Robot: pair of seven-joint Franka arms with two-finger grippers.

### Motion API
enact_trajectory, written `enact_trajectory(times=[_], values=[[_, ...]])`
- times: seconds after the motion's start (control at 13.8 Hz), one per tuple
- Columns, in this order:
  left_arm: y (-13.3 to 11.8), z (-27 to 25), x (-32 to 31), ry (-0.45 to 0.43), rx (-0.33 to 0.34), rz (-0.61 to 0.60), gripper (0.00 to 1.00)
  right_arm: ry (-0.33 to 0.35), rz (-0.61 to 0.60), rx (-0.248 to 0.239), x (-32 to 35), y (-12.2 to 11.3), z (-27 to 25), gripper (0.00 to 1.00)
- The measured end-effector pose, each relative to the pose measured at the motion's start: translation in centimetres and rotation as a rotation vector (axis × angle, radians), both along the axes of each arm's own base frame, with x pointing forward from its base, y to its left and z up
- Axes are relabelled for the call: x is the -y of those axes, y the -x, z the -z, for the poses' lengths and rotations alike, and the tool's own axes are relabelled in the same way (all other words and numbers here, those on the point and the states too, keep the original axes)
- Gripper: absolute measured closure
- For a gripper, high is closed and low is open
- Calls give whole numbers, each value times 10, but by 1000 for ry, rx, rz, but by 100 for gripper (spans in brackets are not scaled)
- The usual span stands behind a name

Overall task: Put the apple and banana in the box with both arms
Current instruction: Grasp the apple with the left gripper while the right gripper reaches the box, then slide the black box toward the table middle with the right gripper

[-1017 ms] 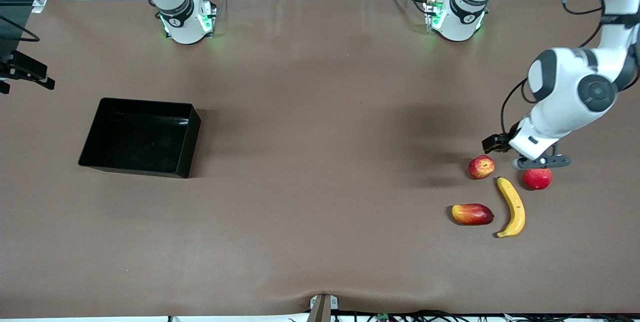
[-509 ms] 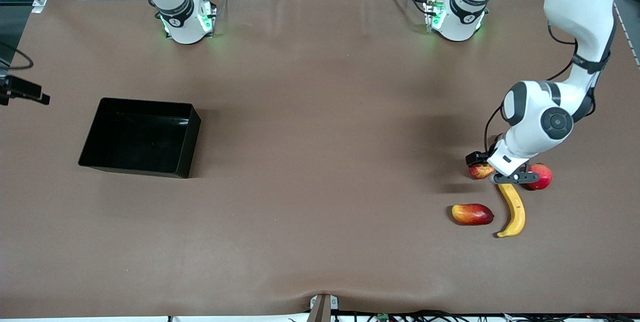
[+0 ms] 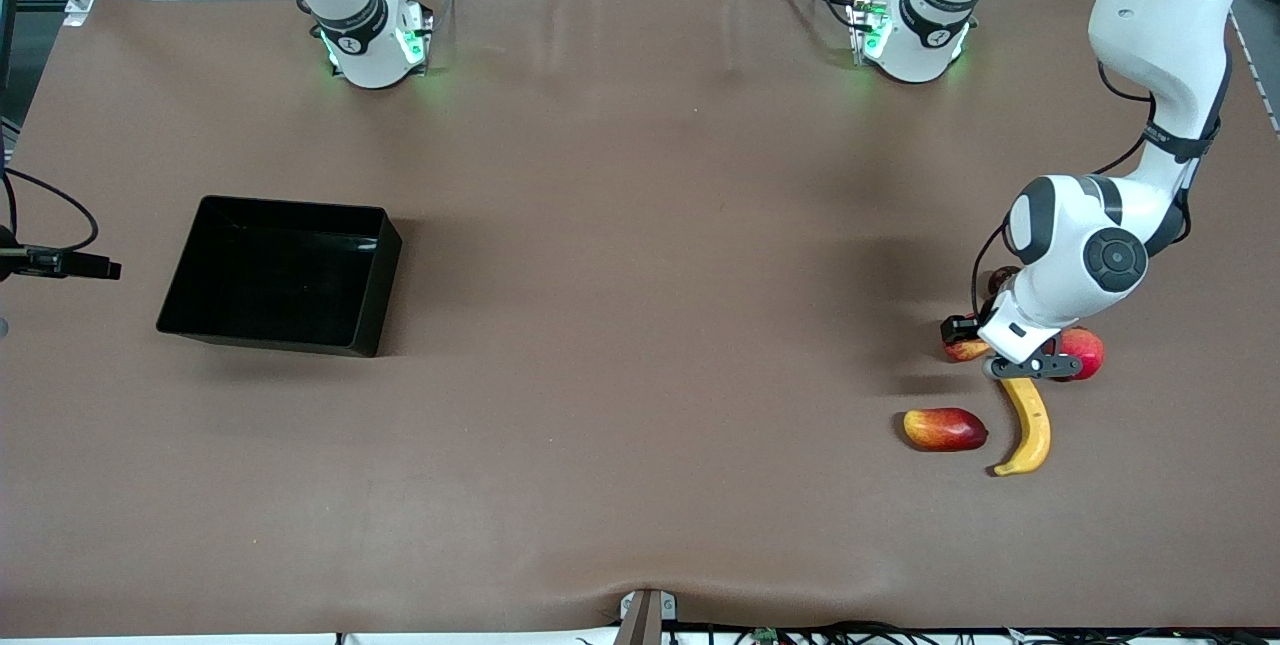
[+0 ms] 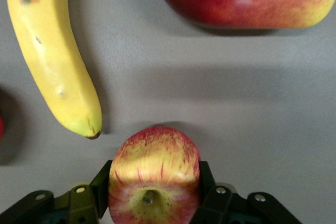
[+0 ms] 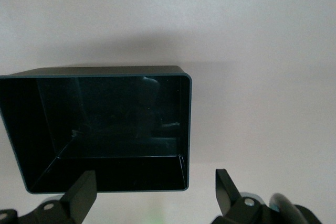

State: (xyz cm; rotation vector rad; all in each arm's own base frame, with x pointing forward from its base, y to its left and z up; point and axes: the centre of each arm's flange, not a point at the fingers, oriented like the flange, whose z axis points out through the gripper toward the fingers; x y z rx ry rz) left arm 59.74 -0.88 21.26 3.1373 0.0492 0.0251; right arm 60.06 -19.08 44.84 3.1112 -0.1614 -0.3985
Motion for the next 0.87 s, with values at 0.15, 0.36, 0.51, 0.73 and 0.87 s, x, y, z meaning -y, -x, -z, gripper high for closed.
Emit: enact_trajectory(times=[0.15,0.36,0.51,0.73,0.87], values=[[-7,-20,1,-2,32,1,33,-9,20,-44,13,1,30,0],[-16,-67,4,-14,6,6,33,-16,42,-63,37,11,92,0],[-18,-92,11,-18,-15,12,33,-21,17,-40,49,23,127,0],[-21,-116,22,-22,-35,17,33,-25,-11,5,69,56,184,0],[-20,-132,26,-26,-58,23,33,-23,-8,16,69,77,215,8]])
